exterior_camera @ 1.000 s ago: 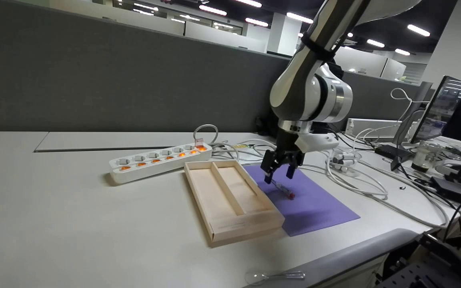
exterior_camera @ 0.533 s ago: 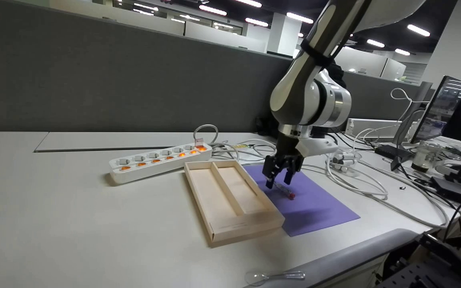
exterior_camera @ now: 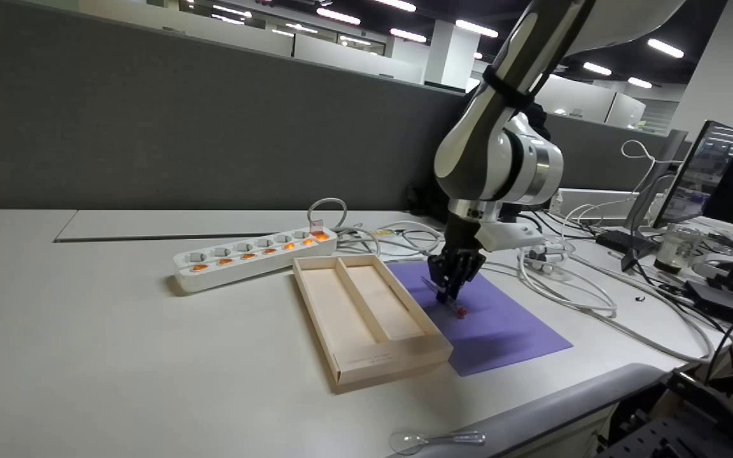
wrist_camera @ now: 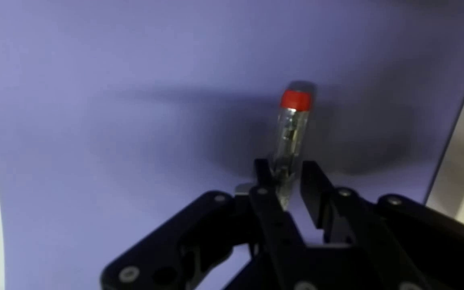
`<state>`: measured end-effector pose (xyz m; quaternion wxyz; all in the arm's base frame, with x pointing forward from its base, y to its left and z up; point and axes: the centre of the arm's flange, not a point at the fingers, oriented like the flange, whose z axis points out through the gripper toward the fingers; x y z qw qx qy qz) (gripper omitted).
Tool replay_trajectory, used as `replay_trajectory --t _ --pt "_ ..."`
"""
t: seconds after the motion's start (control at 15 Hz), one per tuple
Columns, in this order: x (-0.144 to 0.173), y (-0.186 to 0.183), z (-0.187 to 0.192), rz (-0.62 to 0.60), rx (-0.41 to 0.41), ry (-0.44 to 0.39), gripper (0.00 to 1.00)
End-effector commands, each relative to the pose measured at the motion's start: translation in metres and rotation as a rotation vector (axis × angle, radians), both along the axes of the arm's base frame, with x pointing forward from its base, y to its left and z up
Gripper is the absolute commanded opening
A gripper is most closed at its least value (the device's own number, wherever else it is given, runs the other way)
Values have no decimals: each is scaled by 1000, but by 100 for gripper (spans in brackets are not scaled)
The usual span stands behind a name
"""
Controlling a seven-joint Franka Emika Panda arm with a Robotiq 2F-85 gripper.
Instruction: Take the screwdriver from the purple mat and put it on the tray
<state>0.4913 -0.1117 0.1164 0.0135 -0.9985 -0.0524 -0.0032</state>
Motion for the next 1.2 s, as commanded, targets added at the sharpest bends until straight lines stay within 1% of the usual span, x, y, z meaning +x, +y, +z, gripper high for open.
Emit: replay_trajectory --t 0.0,0.13,0.33,0.73,0.87,1.0,1.13 --pt "4 -6 1 13 22 23 0" --pt "5 -3 6 32 27 29 4" --pt "10 20 27 101 42 31 4" --pt "18 103 73 309 88 37 4" --pt "18 132 77 338 105 35 4" --pt "15 160 77 340 128 39 4" --pt "10 182 71 353 147 71 4"
